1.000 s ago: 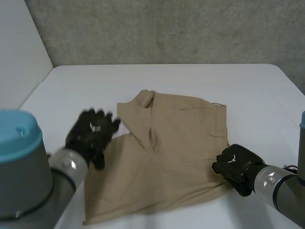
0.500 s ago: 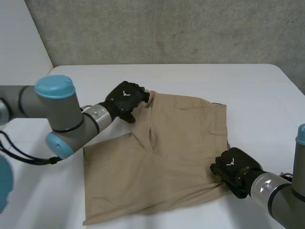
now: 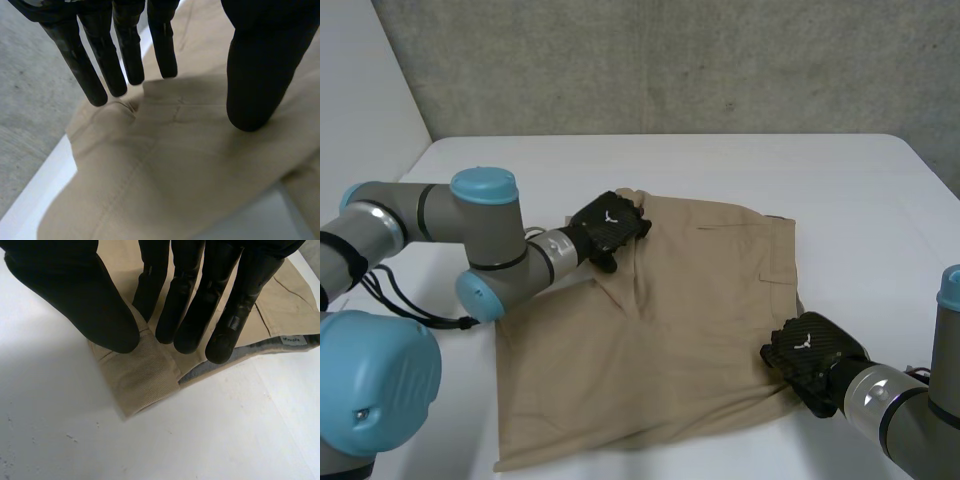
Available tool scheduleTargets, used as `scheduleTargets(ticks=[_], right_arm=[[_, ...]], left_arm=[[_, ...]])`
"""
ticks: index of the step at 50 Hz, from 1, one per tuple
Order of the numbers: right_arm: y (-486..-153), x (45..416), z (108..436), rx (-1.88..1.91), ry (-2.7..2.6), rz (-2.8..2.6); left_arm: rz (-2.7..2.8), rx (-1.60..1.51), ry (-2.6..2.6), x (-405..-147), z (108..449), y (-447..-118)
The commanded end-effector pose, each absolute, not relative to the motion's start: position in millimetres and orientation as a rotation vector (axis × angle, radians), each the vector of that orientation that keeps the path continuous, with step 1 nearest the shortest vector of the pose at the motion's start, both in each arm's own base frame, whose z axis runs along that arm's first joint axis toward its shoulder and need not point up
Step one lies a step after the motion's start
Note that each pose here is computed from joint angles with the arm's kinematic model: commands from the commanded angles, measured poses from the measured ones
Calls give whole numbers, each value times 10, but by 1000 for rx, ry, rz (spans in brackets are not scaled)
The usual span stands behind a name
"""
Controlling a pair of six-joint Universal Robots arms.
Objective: Fold the shorts.
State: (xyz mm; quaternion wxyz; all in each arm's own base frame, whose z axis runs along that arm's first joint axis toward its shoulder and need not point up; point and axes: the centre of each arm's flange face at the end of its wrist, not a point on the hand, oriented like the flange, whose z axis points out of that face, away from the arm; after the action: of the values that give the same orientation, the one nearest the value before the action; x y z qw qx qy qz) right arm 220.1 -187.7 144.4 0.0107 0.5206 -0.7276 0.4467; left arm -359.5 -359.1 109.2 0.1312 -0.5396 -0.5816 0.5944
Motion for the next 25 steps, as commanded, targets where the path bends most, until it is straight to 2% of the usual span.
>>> scheduleTargets(ticks=[1, 13, 25], right_arm=[[-1878, 2206, 1440, 1629, -2268, 1405], [-1886, 2196, 1438, 1624, -2272, 1403], [-1862, 2200, 1430, 1634, -2272, 1399]], left_arm=[[1709, -1605, -1706, -3593, 1096, -3598], [1806, -1597, -1842, -3519, 1152, -3701], [1823, -1655, -2166, -3167, 1232, -3590]])
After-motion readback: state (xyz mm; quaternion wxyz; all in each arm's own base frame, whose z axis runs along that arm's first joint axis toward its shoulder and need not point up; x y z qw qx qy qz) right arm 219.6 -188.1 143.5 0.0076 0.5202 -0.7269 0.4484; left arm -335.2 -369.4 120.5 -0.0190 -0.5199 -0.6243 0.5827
